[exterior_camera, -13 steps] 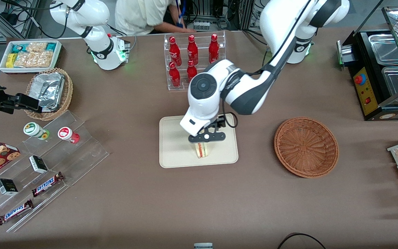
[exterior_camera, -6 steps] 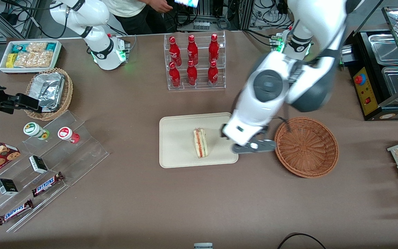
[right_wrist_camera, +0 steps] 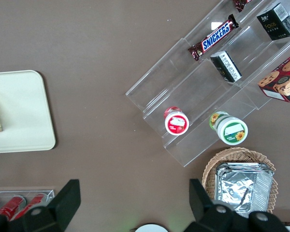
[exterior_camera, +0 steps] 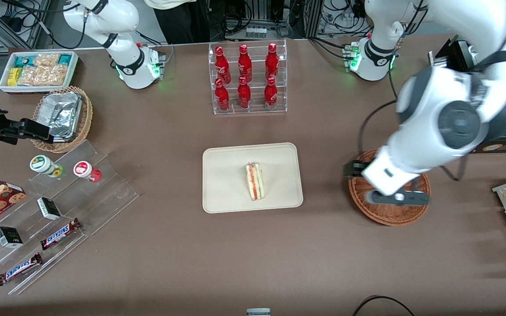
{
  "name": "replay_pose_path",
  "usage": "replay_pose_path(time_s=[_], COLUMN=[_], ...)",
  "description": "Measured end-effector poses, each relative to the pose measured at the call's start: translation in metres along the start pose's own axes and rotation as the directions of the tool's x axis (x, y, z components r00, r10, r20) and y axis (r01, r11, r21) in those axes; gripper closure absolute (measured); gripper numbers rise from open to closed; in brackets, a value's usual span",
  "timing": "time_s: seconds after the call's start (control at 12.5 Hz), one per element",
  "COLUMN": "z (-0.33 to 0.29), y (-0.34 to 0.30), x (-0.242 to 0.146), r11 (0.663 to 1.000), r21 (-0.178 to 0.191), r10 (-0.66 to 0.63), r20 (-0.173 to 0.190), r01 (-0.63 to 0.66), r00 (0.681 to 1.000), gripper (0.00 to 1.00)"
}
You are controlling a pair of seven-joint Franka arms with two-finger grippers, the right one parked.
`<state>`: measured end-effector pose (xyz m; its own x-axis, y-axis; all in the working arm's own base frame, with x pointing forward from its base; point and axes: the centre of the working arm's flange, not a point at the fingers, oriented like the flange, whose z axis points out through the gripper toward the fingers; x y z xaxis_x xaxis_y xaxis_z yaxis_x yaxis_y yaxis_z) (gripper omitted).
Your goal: Place sandwich from basket to tray
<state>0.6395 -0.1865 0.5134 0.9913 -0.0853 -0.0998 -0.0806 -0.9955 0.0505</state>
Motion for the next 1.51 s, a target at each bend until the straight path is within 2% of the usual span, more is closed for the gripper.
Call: replay_pose_path(time_s=[0.32, 0.56, 0.96, 1.28, 1.51], z=[-0.024, -0.033, -0.042, -0.059, -0.071], y=[-0.069, -0.087, -0.107, -0.125, -0.142], x=[-0.011, -0.030, -0.084, -0.115, -0.127], r11=[1.000, 0.999, 0.999, 0.998, 0.996], r21=[0.002, 0.012, 0.041, 0.049, 0.048], r10=[-0.005, -0.033, -0.025, -0.043, -0.076], r20=[0.029, 0.032, 0.052, 0.071, 0.072], r01=[0.005, 0.033, 0.023, 0.040, 0.073], r00=[1.000, 0.999, 0.998, 0.997, 0.994], gripper=[0.00, 0.00, 0.00, 0.00, 0.00])
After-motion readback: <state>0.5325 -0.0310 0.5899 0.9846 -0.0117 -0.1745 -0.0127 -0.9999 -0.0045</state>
